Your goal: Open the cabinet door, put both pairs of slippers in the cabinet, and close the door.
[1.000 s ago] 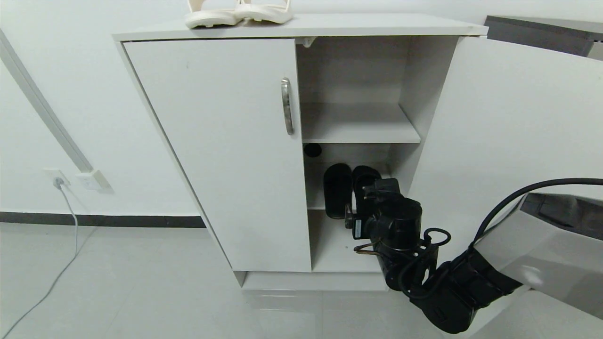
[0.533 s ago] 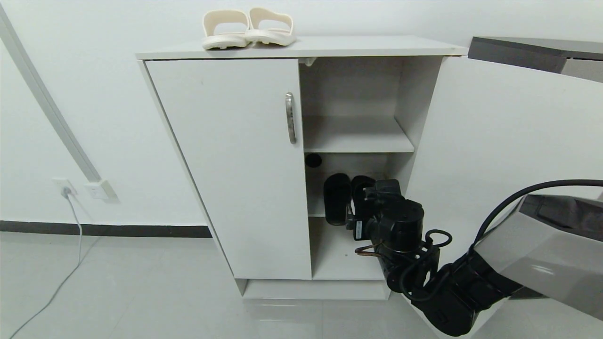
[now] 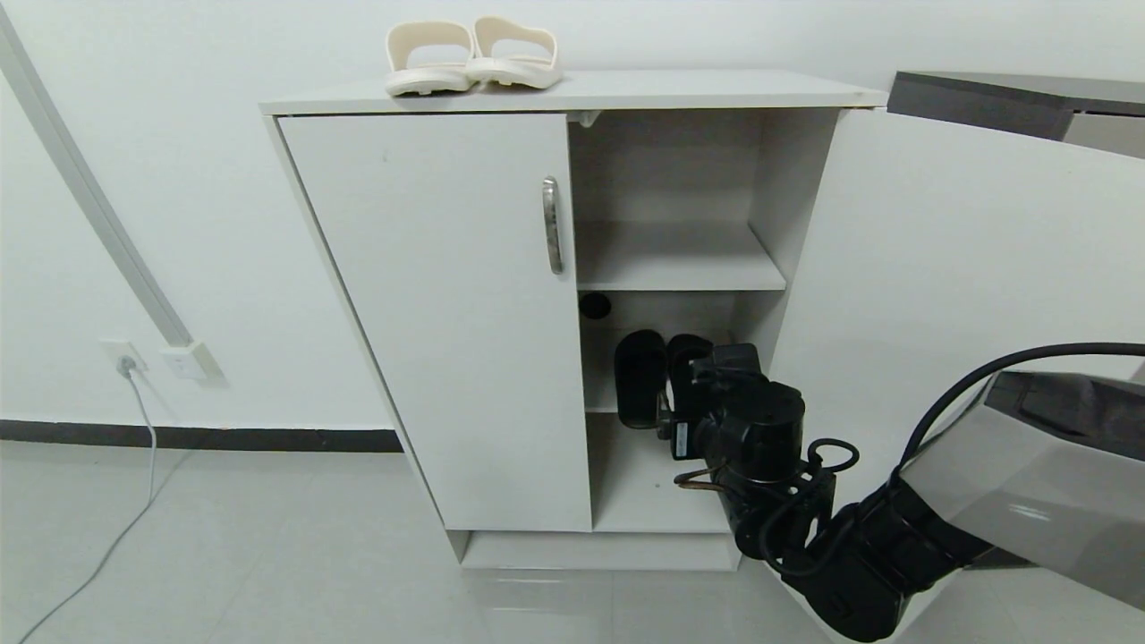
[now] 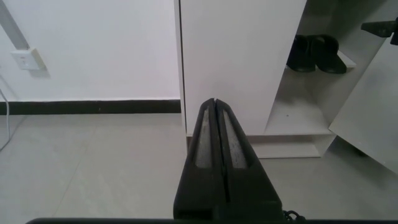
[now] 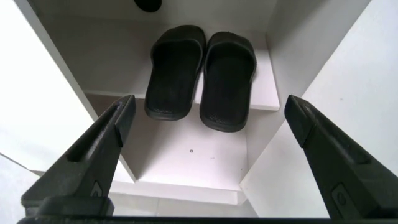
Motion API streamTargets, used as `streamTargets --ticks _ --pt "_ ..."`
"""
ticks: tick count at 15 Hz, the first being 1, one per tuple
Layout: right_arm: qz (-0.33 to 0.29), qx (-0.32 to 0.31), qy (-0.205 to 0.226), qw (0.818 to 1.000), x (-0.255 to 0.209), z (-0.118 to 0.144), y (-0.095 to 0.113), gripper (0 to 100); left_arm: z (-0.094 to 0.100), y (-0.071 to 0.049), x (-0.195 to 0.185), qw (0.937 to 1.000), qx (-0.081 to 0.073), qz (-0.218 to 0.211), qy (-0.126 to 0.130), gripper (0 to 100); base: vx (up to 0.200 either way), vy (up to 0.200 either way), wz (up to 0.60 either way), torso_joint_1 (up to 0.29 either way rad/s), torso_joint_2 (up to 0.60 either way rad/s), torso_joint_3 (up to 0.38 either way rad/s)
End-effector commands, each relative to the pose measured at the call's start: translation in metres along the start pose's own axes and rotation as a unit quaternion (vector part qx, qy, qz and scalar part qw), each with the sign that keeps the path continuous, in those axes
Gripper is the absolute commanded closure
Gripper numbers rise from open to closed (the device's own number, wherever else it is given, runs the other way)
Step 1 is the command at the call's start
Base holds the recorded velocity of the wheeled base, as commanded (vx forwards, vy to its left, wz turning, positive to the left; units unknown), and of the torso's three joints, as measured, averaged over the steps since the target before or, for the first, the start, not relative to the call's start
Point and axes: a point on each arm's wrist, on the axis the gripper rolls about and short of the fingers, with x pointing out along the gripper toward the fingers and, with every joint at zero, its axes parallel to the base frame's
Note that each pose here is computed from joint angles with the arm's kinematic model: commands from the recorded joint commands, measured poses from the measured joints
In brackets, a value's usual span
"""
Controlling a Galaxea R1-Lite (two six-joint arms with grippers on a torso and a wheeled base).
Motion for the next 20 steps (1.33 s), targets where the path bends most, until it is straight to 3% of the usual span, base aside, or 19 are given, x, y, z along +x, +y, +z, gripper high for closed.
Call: streamTargets --ticks 1,17,20 --pt "0.001 0.0 0.001 1.0 0.0 -0.001 0.001 0 0.0 0.0 0.0 1.0 0.0 0.0 0.001 100 0.0 0.2 0.0 0.007 0.0 0.002" --pt "0.017 -0.021 -0.02 0.999 -0.014 -0.008 0.0 0 0.0 0.0 0.0 1.0 -0.004 0.001 0.001 100 0.0 0.2 0.0 0.003 0.0 0.003" --pt "0.022 -0.022 -0.019 0.999 -0.014 -0.009 0.0 0 0.0 0.0 0.0 1.0 -0.004 0.001 0.001 100 0.0 0.0 0.0 0.0 0.0 0.0"
